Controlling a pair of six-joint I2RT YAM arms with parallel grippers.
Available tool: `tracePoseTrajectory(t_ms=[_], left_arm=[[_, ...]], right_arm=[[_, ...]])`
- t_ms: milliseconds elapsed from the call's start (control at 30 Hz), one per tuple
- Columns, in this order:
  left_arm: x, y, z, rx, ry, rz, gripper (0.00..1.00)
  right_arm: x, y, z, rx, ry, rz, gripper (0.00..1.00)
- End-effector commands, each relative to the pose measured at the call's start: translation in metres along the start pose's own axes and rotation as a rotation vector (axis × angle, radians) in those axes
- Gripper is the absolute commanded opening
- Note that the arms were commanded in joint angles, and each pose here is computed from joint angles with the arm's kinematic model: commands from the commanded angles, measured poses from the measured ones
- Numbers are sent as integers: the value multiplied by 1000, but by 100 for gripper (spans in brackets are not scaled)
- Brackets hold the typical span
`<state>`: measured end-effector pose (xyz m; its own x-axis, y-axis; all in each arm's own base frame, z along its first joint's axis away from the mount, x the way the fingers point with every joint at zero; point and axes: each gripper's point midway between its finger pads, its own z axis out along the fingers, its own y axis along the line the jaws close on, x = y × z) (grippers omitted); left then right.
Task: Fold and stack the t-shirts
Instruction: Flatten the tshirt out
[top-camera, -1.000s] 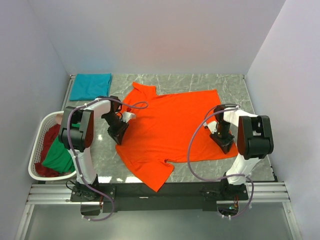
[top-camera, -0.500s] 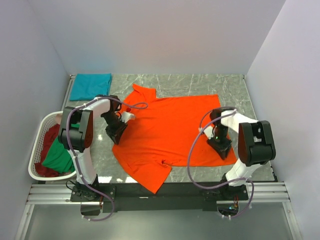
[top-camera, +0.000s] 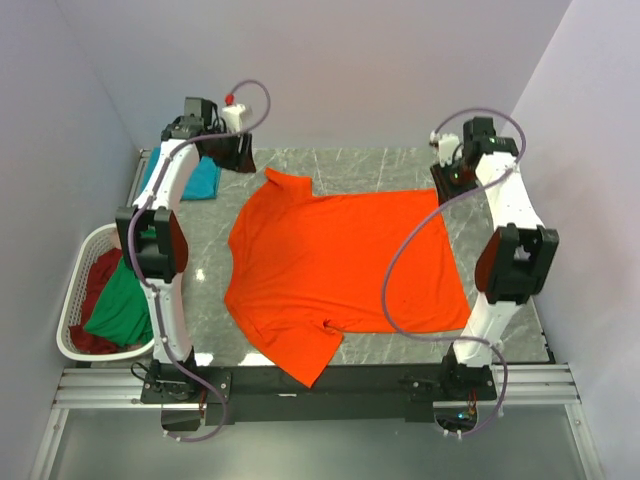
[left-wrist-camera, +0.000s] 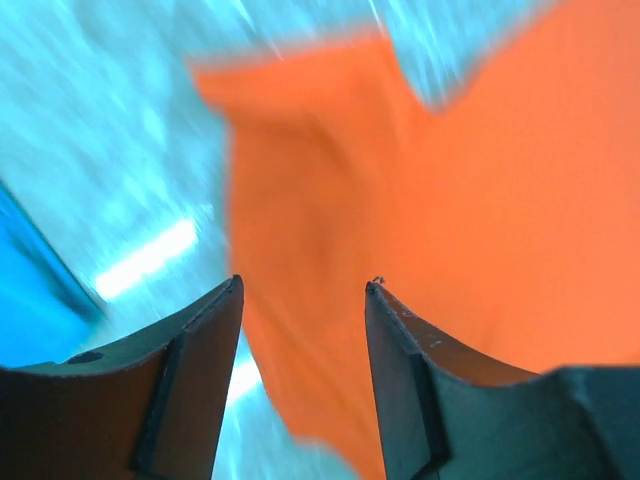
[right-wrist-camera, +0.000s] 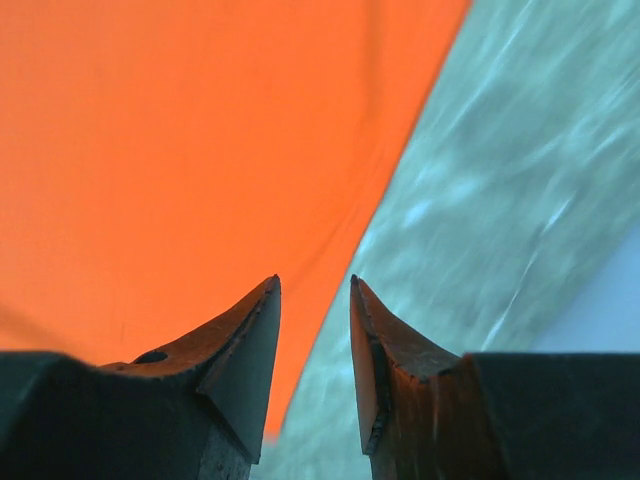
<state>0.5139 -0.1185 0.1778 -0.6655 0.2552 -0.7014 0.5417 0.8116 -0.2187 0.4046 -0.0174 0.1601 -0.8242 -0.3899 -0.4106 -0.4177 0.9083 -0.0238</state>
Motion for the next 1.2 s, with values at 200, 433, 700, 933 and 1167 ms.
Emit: tracePoseTrajectory(t_ms=[200, 433, 700, 933, 1167], left_arm=[[-77, 39, 62, -25, -314, -158, 68], [-64, 57, 94, -58, -299, -183, 70], [-32, 66, 125, -88, -227, -216, 72], [-23, 75, 138, -111, -207, -235, 72], [-18, 66, 151, -62, -202, -263, 71]], right_arm=[[-94, -76, 68, 148, -220, 196, 41], [-100, -103, 113, 171, -239, 250, 47], [-97, -108, 146, 166, -223, 275, 51], [-101, -105, 149, 148, -205, 267, 52], [-95, -91, 160, 128, -150, 240, 54]])
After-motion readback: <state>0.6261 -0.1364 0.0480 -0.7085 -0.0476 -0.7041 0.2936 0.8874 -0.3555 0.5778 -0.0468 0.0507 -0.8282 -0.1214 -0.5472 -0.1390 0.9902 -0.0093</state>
